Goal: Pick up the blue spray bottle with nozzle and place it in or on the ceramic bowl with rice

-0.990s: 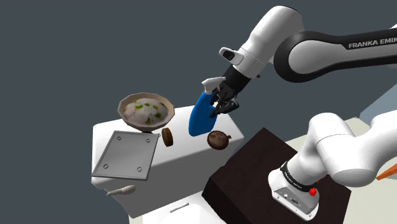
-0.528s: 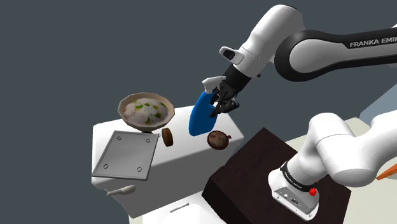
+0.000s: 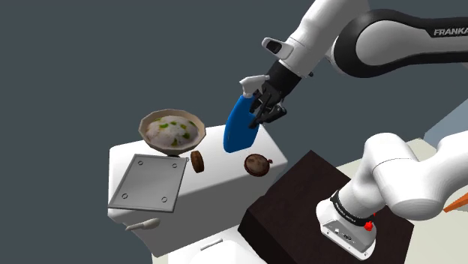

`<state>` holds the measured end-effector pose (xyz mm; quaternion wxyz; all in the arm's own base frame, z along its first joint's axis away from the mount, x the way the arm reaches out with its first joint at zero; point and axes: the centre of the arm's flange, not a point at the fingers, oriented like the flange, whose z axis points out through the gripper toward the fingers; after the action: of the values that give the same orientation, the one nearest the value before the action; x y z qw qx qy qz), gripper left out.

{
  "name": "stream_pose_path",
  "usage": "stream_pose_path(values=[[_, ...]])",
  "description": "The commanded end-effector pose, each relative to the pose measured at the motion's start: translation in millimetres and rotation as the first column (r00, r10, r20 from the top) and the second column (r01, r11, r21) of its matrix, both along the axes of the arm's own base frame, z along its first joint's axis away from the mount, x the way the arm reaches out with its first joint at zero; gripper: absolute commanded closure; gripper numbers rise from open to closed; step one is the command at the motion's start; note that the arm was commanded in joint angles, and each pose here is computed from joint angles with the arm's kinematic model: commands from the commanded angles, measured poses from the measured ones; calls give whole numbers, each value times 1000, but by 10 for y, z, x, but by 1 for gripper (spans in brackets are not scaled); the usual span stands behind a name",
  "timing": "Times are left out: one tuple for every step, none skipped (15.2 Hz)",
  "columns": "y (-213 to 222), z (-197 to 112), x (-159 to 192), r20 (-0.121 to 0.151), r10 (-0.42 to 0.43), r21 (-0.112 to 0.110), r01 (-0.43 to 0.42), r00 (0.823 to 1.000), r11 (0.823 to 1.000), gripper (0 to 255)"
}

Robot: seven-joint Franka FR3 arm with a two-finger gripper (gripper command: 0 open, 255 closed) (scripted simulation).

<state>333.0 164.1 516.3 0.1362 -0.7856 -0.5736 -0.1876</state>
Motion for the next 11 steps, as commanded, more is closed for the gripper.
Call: stream_pose_path(values=[[-13,111,-13,0,0,0,0,1000,1000,255],[-13,164,-13,0,0,0,0,1000,1000,255],[-13,217,-13,0,0,0,0,1000,1000,255],[-13,270,-13,0,0,0,0,1000,1000,255],[-13,323,-13,0,0,0,0,1000,1000,255],[-13,375,-13,0,0,0,0,1000,1000,255],[-13,428,-13,0,0,0,0,1000,1000,255],[-13,481,-13,0,0,0,0,1000,1000,255],[-13,534,-13,0,0,0,0,1000,1000,255],[-13,587,-13,0,0,0,0,1000,1000,255],[-13,639,-13,0,0,0,0,1000,1000,255]])
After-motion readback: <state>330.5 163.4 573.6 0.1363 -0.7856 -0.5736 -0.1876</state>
